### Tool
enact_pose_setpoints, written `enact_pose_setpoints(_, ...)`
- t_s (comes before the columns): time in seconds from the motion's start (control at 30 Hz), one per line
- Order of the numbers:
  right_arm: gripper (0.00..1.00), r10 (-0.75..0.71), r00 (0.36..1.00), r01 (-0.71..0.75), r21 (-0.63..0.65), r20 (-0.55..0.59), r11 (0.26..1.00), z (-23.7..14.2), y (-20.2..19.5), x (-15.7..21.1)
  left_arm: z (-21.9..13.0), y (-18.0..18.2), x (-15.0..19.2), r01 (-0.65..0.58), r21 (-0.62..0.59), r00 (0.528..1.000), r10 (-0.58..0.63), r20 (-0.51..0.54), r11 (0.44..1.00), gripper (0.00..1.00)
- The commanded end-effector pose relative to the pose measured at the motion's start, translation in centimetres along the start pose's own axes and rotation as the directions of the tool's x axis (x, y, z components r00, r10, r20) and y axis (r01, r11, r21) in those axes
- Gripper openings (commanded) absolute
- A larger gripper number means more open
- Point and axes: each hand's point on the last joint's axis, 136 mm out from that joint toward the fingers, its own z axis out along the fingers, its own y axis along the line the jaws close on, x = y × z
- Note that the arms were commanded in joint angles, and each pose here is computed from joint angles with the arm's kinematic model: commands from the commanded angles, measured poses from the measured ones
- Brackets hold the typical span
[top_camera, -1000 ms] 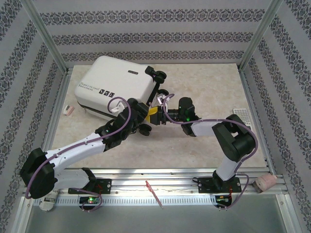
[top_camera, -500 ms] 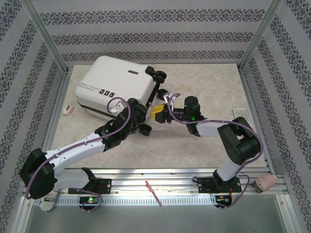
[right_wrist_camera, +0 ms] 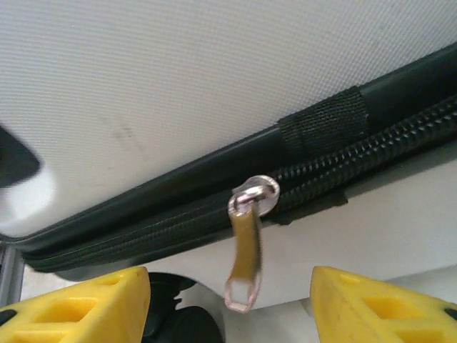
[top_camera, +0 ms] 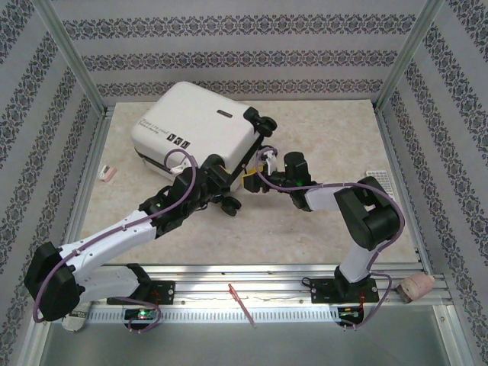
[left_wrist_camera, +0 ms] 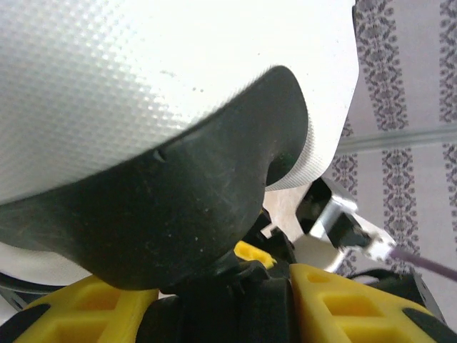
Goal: Pack the luggage
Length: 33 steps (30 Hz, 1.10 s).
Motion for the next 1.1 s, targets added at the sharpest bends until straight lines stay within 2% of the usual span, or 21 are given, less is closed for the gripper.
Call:
enact_pose_setpoints(0.0,0.61,-0.044,0.999,0.043,0.025,0.03,0.999,0.9,-0.4,-1.4,-3.2,-8.2,-2.3,-0.245,0.268,0.968,0.219,0.124,0.932,0.25)
enact_pose_setpoints(0.13,0.57,-0.043,0.998,0.04,0.083,0.04,0.996,1.1,-1.6,-1.7,-2.9,-7.8,-2.5,-0.236,0.257,0.97,0.211,0.121,0.937,0.25)
enact_pose_setpoints(0.27,0.41,-0.041,0.998,0.034,0.156,0.042,0.987,0.8,-2.8,-2.0,-2.6,-7.1,-2.7,-0.219,0.235,0.973,0.197,0.117,0.947,0.25)
enact_pose_setpoints(0.37,0.26,-0.019,0.998,0.006,0.194,0.065,0.981,0.0,-3.7,-2.5,-2.3,-6.1,-2.8,-0.204,0.2,0.976,0.184,0.115,0.958,0.24)
enact_pose_setpoints(0.43,0.16,0.009,0.996,-0.025,0.19,0.086,0.981,-0.6,-4.0,-3.0,-2.0,-5.2,-2.7,-0.197,0.182,0.977,0.178,0.116,0.963,0.23)
enact_pose_setpoints(0.63,0.02,0.158,0.969,-0.172,0.066,0.188,0.983,-2.1,-4.2,-5.3,-1.7,-3.8,-2.6,-0.165,0.185,0.982,0.143,0.124,0.969,0.21)
enact_pose_setpoints(0.83,0.0,0.362,0.895,-0.357,-0.069,0.261,0.931,-3.3,-6.0,-7.7,-2.6,-2.7,-3.3,-0.161,0.174,0.979,0.135,0.15,0.972,0.2)
enact_pose_setpoints(1.07,0.0,0.398,0.859,-0.437,0.059,0.323,0.897,-4.5,-9.7,-8.0,-4.0,-1.4,-4.3,-0.163,0.141,0.975,0.139,0.171,0.976,0.19)
